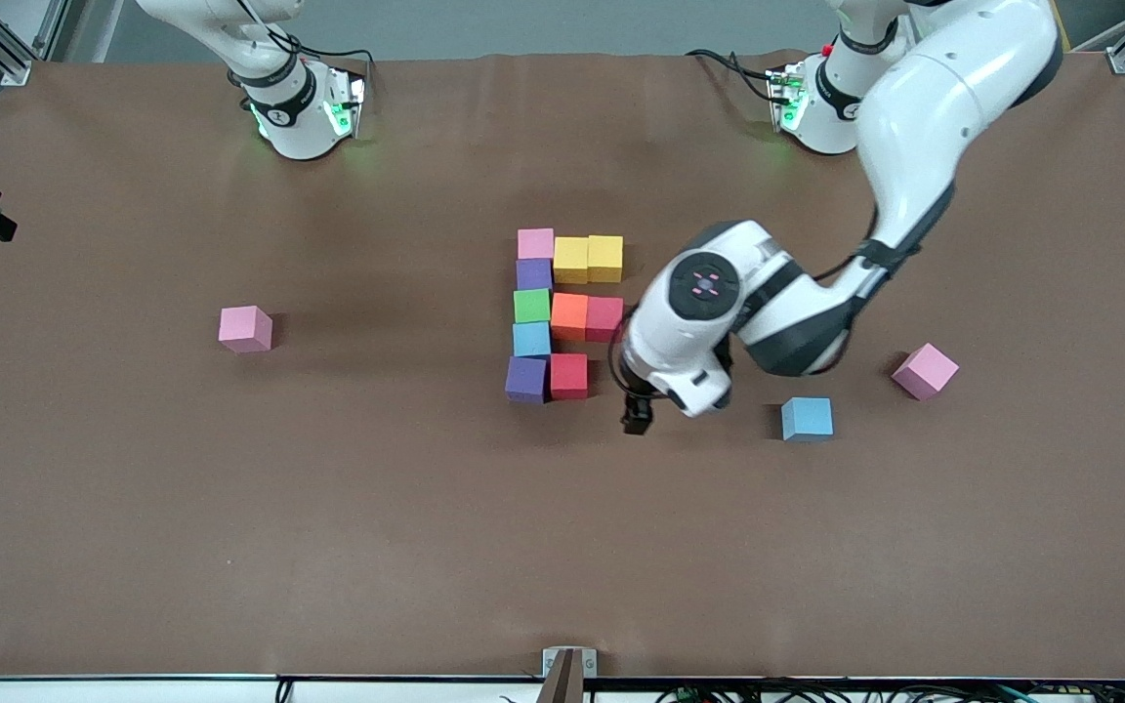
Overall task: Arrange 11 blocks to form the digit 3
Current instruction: 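Release the red cube and reach the left gripper to the cyan cube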
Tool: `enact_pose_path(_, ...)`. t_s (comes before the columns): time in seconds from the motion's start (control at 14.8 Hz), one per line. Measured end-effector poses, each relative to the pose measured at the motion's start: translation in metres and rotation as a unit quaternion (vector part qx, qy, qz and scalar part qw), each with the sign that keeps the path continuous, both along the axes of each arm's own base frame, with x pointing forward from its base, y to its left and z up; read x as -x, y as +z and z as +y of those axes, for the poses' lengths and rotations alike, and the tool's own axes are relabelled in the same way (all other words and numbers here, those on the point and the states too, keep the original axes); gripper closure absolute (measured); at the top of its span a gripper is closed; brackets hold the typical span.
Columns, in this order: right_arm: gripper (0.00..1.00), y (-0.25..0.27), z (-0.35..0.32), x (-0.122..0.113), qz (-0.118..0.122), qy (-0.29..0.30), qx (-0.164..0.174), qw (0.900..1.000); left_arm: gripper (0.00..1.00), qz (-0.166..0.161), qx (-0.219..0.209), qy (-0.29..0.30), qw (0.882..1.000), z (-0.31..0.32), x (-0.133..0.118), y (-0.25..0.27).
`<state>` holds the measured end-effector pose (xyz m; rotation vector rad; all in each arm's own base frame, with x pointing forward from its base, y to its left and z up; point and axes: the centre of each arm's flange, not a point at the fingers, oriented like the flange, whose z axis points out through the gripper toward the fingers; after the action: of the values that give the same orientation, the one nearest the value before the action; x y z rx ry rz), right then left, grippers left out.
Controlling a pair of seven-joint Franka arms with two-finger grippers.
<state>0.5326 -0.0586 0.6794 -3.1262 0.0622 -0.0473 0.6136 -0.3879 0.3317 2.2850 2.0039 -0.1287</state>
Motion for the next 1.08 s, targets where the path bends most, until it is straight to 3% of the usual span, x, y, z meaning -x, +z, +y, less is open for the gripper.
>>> enact_pose_path(0.34, 0.00, 0.000, 0.000, 0.000, 0.000, 0.000, 0.000, 1.000, 0.00, 0.001, -0.012, -0.073, 0.997, 0.061, -0.028, -0.012)
enact_pose_path(0.61, 0.00, 0.000, 0.000, 0.000, 0.000, 0.000, 0.000, 1.000, 0.02, 0.038, -0.037, -0.136, 0.989, 0.123, -0.037, -0.033)
enact_pose_path(0.94, 0.00, 0.000, 0.000, 0.000, 0.000, 0.000, 0.000, 1.000, 0.04, 0.058, -0.066, -0.232, 0.969, 0.202, -0.023, -0.045)
enact_pose_path(1.08, 0.00, 0.000, 0.000, 0.000, 0.000, 0.000, 0.000, 1.000, 0.04, 0.050, -0.083, -0.267, 0.959, 0.216, -0.011, -0.047)
